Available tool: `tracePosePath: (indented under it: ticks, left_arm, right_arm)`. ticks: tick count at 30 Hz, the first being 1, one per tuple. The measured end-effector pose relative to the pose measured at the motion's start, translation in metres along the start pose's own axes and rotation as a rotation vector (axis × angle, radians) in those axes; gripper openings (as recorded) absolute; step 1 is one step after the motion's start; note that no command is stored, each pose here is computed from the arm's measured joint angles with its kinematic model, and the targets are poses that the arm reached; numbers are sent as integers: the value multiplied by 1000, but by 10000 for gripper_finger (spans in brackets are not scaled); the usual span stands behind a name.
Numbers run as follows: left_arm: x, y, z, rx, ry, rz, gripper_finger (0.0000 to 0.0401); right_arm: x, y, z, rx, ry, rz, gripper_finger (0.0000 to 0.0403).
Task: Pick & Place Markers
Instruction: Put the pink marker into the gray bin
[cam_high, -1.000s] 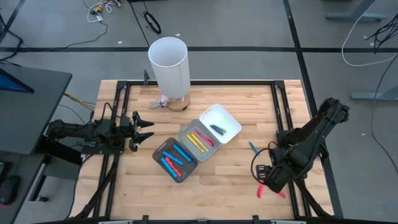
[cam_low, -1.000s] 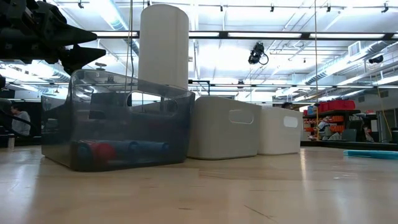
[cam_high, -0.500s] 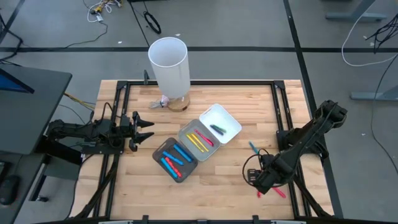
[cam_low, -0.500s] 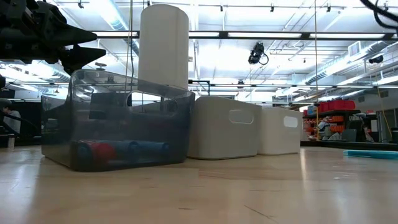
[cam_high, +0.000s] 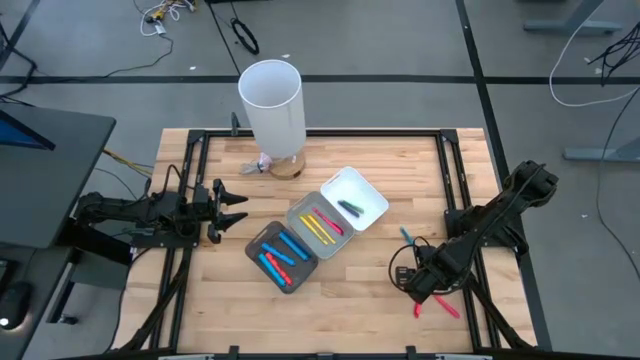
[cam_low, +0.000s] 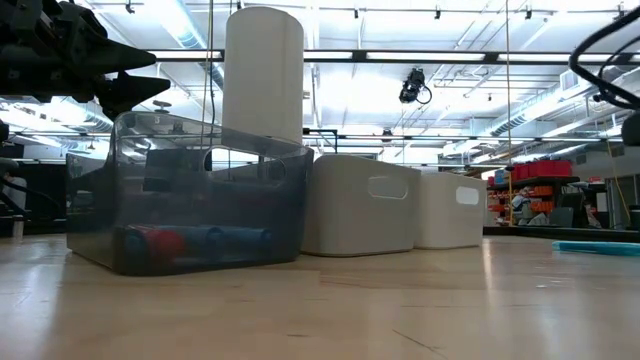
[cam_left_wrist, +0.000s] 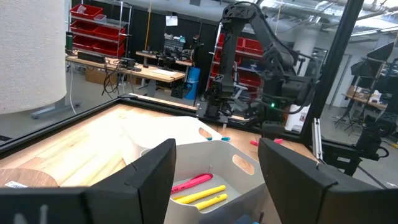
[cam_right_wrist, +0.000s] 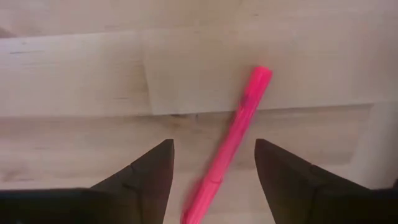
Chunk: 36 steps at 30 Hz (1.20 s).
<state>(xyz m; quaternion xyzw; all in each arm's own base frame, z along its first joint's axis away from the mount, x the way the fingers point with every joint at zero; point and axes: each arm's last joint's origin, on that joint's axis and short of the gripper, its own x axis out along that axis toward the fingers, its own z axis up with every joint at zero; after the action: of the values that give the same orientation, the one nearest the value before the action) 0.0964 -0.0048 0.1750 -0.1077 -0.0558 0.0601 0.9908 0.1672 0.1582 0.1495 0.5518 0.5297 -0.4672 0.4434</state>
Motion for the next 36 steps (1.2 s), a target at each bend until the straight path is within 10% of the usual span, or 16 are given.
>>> tracePosePath:
  ticks: [12, 30, 36]
  left_arm:
    - [0, 0, 0, 0, 0, 0, 234]
    - [0, 0, 0, 0, 0, 0, 234]
    - [0, 0, 0, 0, 0, 0, 234]
  right_arm:
    - [12, -2, 8, 3, 14, 20, 212]
    - [14, -4, 10, -23, 22, 14, 18]
    - [14, -4, 10, -29, 21, 12, 16]
